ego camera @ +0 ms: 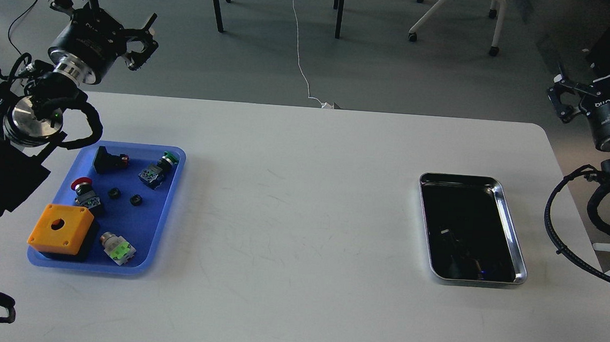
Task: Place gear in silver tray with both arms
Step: 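Move the left gripper from rest toward the blue tray, then lower the left gripper into the blue tray and grasp a black gear, then lift the black gear and carry it toward the table center, then open the left gripper to set the gear down, then retract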
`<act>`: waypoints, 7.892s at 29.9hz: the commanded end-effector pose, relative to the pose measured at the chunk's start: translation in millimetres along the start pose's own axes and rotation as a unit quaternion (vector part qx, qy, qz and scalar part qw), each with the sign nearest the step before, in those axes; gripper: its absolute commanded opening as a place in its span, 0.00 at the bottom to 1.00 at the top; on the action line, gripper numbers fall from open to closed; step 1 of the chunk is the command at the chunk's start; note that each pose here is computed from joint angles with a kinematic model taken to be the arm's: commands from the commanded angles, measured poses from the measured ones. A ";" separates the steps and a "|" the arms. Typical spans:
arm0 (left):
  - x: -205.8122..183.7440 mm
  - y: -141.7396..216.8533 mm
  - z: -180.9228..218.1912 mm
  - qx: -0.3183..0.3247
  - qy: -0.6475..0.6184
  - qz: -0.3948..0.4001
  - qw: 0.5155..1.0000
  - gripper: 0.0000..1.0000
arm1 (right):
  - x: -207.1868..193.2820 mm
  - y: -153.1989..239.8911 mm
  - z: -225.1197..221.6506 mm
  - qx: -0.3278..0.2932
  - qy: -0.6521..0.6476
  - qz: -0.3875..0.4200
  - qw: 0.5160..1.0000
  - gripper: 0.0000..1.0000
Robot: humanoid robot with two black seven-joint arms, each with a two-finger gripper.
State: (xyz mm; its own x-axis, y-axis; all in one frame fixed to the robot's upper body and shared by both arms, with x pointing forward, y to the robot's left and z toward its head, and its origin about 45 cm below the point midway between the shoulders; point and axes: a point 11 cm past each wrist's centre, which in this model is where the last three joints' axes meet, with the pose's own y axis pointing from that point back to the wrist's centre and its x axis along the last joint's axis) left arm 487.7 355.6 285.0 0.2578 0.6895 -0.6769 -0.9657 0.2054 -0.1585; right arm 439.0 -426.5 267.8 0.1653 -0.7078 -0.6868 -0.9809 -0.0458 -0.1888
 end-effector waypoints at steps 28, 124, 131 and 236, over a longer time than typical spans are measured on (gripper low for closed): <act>-22.2 100.6 79.0 0.192 -0.435 -0.099 0.874 0.98 | 16.0 14.0 -1.1 0.000 0.004 0.019 1.000 0.99; 110.2 192.5 -92.3 0.374 -0.836 -0.312 0.252 0.36 | 14.5 29.7 -2.5 -0.018 0.007 0.010 1.000 0.99; 110.1 192.4 -92.8 0.374 -0.836 -0.311 0.255 0.33 | 17.6 30.8 -4.1 -0.015 0.010 0.014 1.000 0.99; -145.6 43.1 -167.9 0.105 -0.729 -0.376 0.562 0.92 | 65.7 87.9 -82.9 -0.022 0.150 0.074 0.986 0.99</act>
State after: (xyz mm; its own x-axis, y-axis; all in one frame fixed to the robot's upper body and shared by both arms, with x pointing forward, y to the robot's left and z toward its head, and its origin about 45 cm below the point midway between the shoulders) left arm 382.6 119.6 215.6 0.4132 -0.1192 0.9028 -0.4759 0.8169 0.3257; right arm 340.8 -543.4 242.9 -0.0697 -0.8558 -0.5127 -0.9948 0.0978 -0.0281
